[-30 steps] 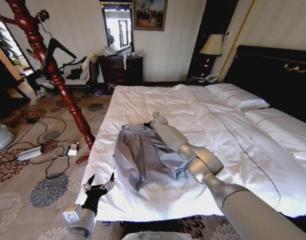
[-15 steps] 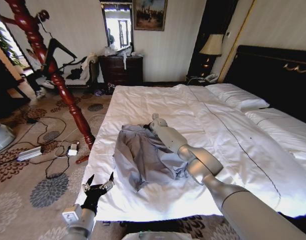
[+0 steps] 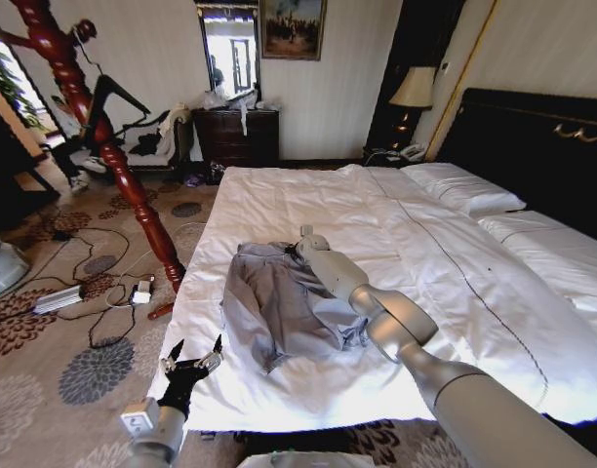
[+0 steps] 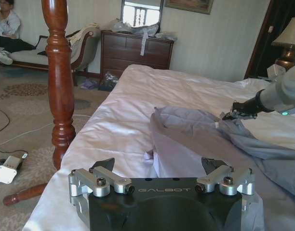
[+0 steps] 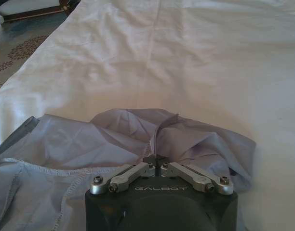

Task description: Pick up the clothes from the bed and hang them on the clothes hanger.

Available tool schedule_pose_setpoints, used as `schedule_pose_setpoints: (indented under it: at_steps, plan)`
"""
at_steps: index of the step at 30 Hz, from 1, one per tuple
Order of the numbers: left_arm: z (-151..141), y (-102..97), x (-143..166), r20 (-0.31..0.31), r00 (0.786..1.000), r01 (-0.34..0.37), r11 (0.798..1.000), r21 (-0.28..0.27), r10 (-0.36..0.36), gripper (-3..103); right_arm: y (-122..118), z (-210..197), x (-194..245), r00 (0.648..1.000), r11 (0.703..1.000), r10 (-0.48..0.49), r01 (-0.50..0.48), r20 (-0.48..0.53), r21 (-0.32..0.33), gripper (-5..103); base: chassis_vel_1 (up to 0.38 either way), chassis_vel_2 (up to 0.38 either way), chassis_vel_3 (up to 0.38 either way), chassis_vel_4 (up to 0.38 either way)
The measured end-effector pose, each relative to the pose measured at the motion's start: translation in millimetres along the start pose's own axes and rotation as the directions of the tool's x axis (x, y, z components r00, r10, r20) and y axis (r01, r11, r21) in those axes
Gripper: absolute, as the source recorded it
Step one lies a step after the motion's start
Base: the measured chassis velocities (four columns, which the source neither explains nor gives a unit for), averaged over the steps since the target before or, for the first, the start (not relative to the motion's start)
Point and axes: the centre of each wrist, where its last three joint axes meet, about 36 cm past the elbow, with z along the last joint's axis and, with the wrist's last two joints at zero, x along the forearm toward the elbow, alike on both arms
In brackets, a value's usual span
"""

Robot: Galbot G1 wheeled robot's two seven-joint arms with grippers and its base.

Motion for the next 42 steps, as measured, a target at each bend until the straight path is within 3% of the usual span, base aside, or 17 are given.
schedule_pose_setpoints:
  at_steps: [4, 11, 19, 22, 23, 25, 28, 30, 33, 34, 38, 39, 42]
  plan:
    - [-5.8, -1.6, 0.7, 0.008, 1.000, -0.004, 1.000, -0.006, 0.004, 100, -11.0, -2.3, 15.7, 0.999, 1.000, 0.004, -0.004, 0.039, 0.004, 0, 0.000, 0.000, 0.000, 0.000]
    - [-24.3, 4.9, -0.1, 0.034, 0.999, -0.013, 0.999, -0.051, 0.015, 100, -30.1, 5.4, 61.9, 0.981, 0.973, 0.032, -0.074, 0.194, 0.217, 0, 0.000, 0.000, 0.000, 0.000]
    - [-35.4, 15.7, -6.5, 0.026, 1.000, -0.006, 0.997, -0.078, 0.008, 100, -63.8, 18.1, 96.1, 0.963, 0.927, 0.073, -0.161, 0.259, 0.337, 0, 0.000, 0.000, 0.000, 0.000]
    - [-45.0, 26.0, -10.6, 0.031, 1.000, 0.009, 0.995, -0.095, -0.006, 100, -95.3, 48.0, 123.9, 0.941, 0.823, 0.111, -0.267, 0.320, 0.501, 0, 0.000, 0.000, 0.000, 0.000]
    - [-45.0, 26.0, -10.6, 0.031, 1.000, 0.009, 0.995, -0.095, -0.006, 100, -95.3, 48.0, 123.9, 0.941, 0.823, 0.111, -0.267, 0.320, 0.501, 0, 0.000, 0.000, 0.000, 0.000]
    - [-48.3, 28.5, -12.2, 0.032, 0.999, 0.013, 0.995, -0.098, -0.010, 100, -101.7, 65.3, 132.6, 0.935, 0.785, 0.110, -0.289, 0.336, 0.548, 0, 0.000, 0.000, 0.000, 0.000]
    - [-50.9, 30.0, -13.7, 0.030, 0.999, 0.014, 0.995, -0.103, -0.011, 100, -104.7, 82.4, 138.6, 0.936, 0.774, 0.108, -0.291, 0.335, 0.562, 0, 0.000, 0.000, 0.000, 0.000]
    - [-53.9, 32.6, -14.8, 0.027, 0.999, 0.019, 0.994, -0.108, -0.017, 100, -107.9, 98.8, 142.2, 0.931, 0.752, 0.110, -0.306, 0.347, 0.583, 0, 0.000, 0.000, 0.000, 0.000]
    - [-63.2, 41.9, -17.0, 0.025, 0.999, 0.042, 0.992, -0.115, -0.039, 100, -110.0, 127.5, 151.8, 0.908, 0.657, 0.101, -0.368, 0.407, 0.658, 0, 0.000, 0.000, 0.000, 0.000]
    - [-63.2, 41.9, -17.0, 0.025, 0.999, 0.042, 0.992, -0.115, -0.039, 100, -110.0, 127.5, 151.8, 0.908, 0.657, 0.101, -0.368, 0.407, 0.658, 0, 0.000, 0.000, 0.000, 0.000]
    - [-82.1, 54.1, -22.5, 0.036, 0.997, 0.075, 0.990, -0.117, -0.071, 100, -118.4, 134.3, 170.5, 0.852, 0.534, 0.096, -0.480, 0.514, 0.696, 0, 0.000, 0.000, 0.000, 0.000]
    - [-82.1, 54.1, -22.5, 0.036, 0.997, 0.075, 0.990, -0.117, -0.071, 100, -118.4, 134.3, 170.5, 0.852, 0.534, 0.096, -0.480, 0.514, 0.696, 0, 0.000, 0.000, 0.000, 0.000]
    - [-99.7, 58.4, -29.3, 0.052, 0.995, 0.086, 0.990, -0.111, -0.081, 100, -125.9, 130.8, 187.1, 0.807, 0.462, 0.067, -0.546, 0.587, 0.699, 0, 0.000, 0.000, 0.000, 0.000]
